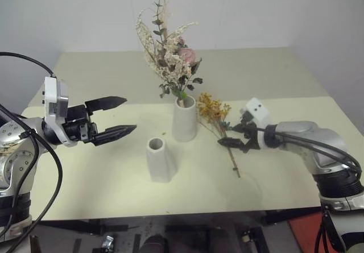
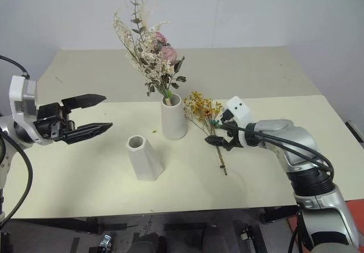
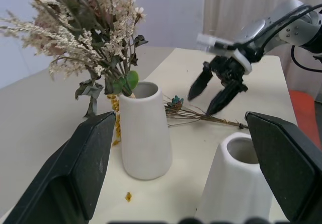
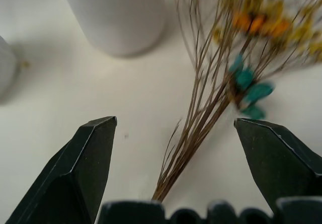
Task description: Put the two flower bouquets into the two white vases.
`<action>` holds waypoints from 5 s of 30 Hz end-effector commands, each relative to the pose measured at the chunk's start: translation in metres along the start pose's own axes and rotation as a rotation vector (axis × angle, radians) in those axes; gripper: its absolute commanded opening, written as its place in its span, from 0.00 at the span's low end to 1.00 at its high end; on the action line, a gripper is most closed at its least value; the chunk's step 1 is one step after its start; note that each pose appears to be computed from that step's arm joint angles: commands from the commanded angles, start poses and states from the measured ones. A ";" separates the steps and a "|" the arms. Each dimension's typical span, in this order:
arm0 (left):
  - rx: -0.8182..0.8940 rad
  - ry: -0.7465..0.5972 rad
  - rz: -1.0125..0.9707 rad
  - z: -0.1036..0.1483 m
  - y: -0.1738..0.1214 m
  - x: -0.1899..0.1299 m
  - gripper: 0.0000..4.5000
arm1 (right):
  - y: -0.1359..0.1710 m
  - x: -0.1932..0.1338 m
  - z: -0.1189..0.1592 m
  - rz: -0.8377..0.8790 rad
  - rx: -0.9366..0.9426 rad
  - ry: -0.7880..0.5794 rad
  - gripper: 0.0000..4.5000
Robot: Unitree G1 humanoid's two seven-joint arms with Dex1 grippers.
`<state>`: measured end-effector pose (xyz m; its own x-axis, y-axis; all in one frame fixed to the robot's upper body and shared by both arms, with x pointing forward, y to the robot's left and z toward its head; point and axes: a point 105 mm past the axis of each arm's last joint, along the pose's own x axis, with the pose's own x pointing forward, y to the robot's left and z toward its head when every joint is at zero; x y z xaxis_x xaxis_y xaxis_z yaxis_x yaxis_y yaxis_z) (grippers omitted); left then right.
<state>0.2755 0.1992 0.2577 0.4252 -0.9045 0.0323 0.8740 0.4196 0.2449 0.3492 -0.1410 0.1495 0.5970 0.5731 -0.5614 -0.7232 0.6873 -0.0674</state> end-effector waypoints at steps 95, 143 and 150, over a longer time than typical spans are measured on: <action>-0.034 0.059 -0.098 0.008 -0.039 -0.032 1.00 | 0.148 -0.037 0.158 0.706 0.004 -1.153 0.00; -0.056 0.088 -0.044 0.010 -0.049 -0.040 1.00 | 0.169 0.000 0.141 0.716 -0.024 -1.096 0.13; -0.055 0.090 -0.054 0.010 -0.046 -0.039 1.00 | 0.169 0.001 0.134 0.694 -0.044 -1.092 0.61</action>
<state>0.2175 0.2152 0.2482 0.4043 -0.9120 -0.0687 0.9064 0.3896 0.1631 0.2820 0.0362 0.2382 0.0860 0.8948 0.4381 -0.9943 0.1046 -0.0184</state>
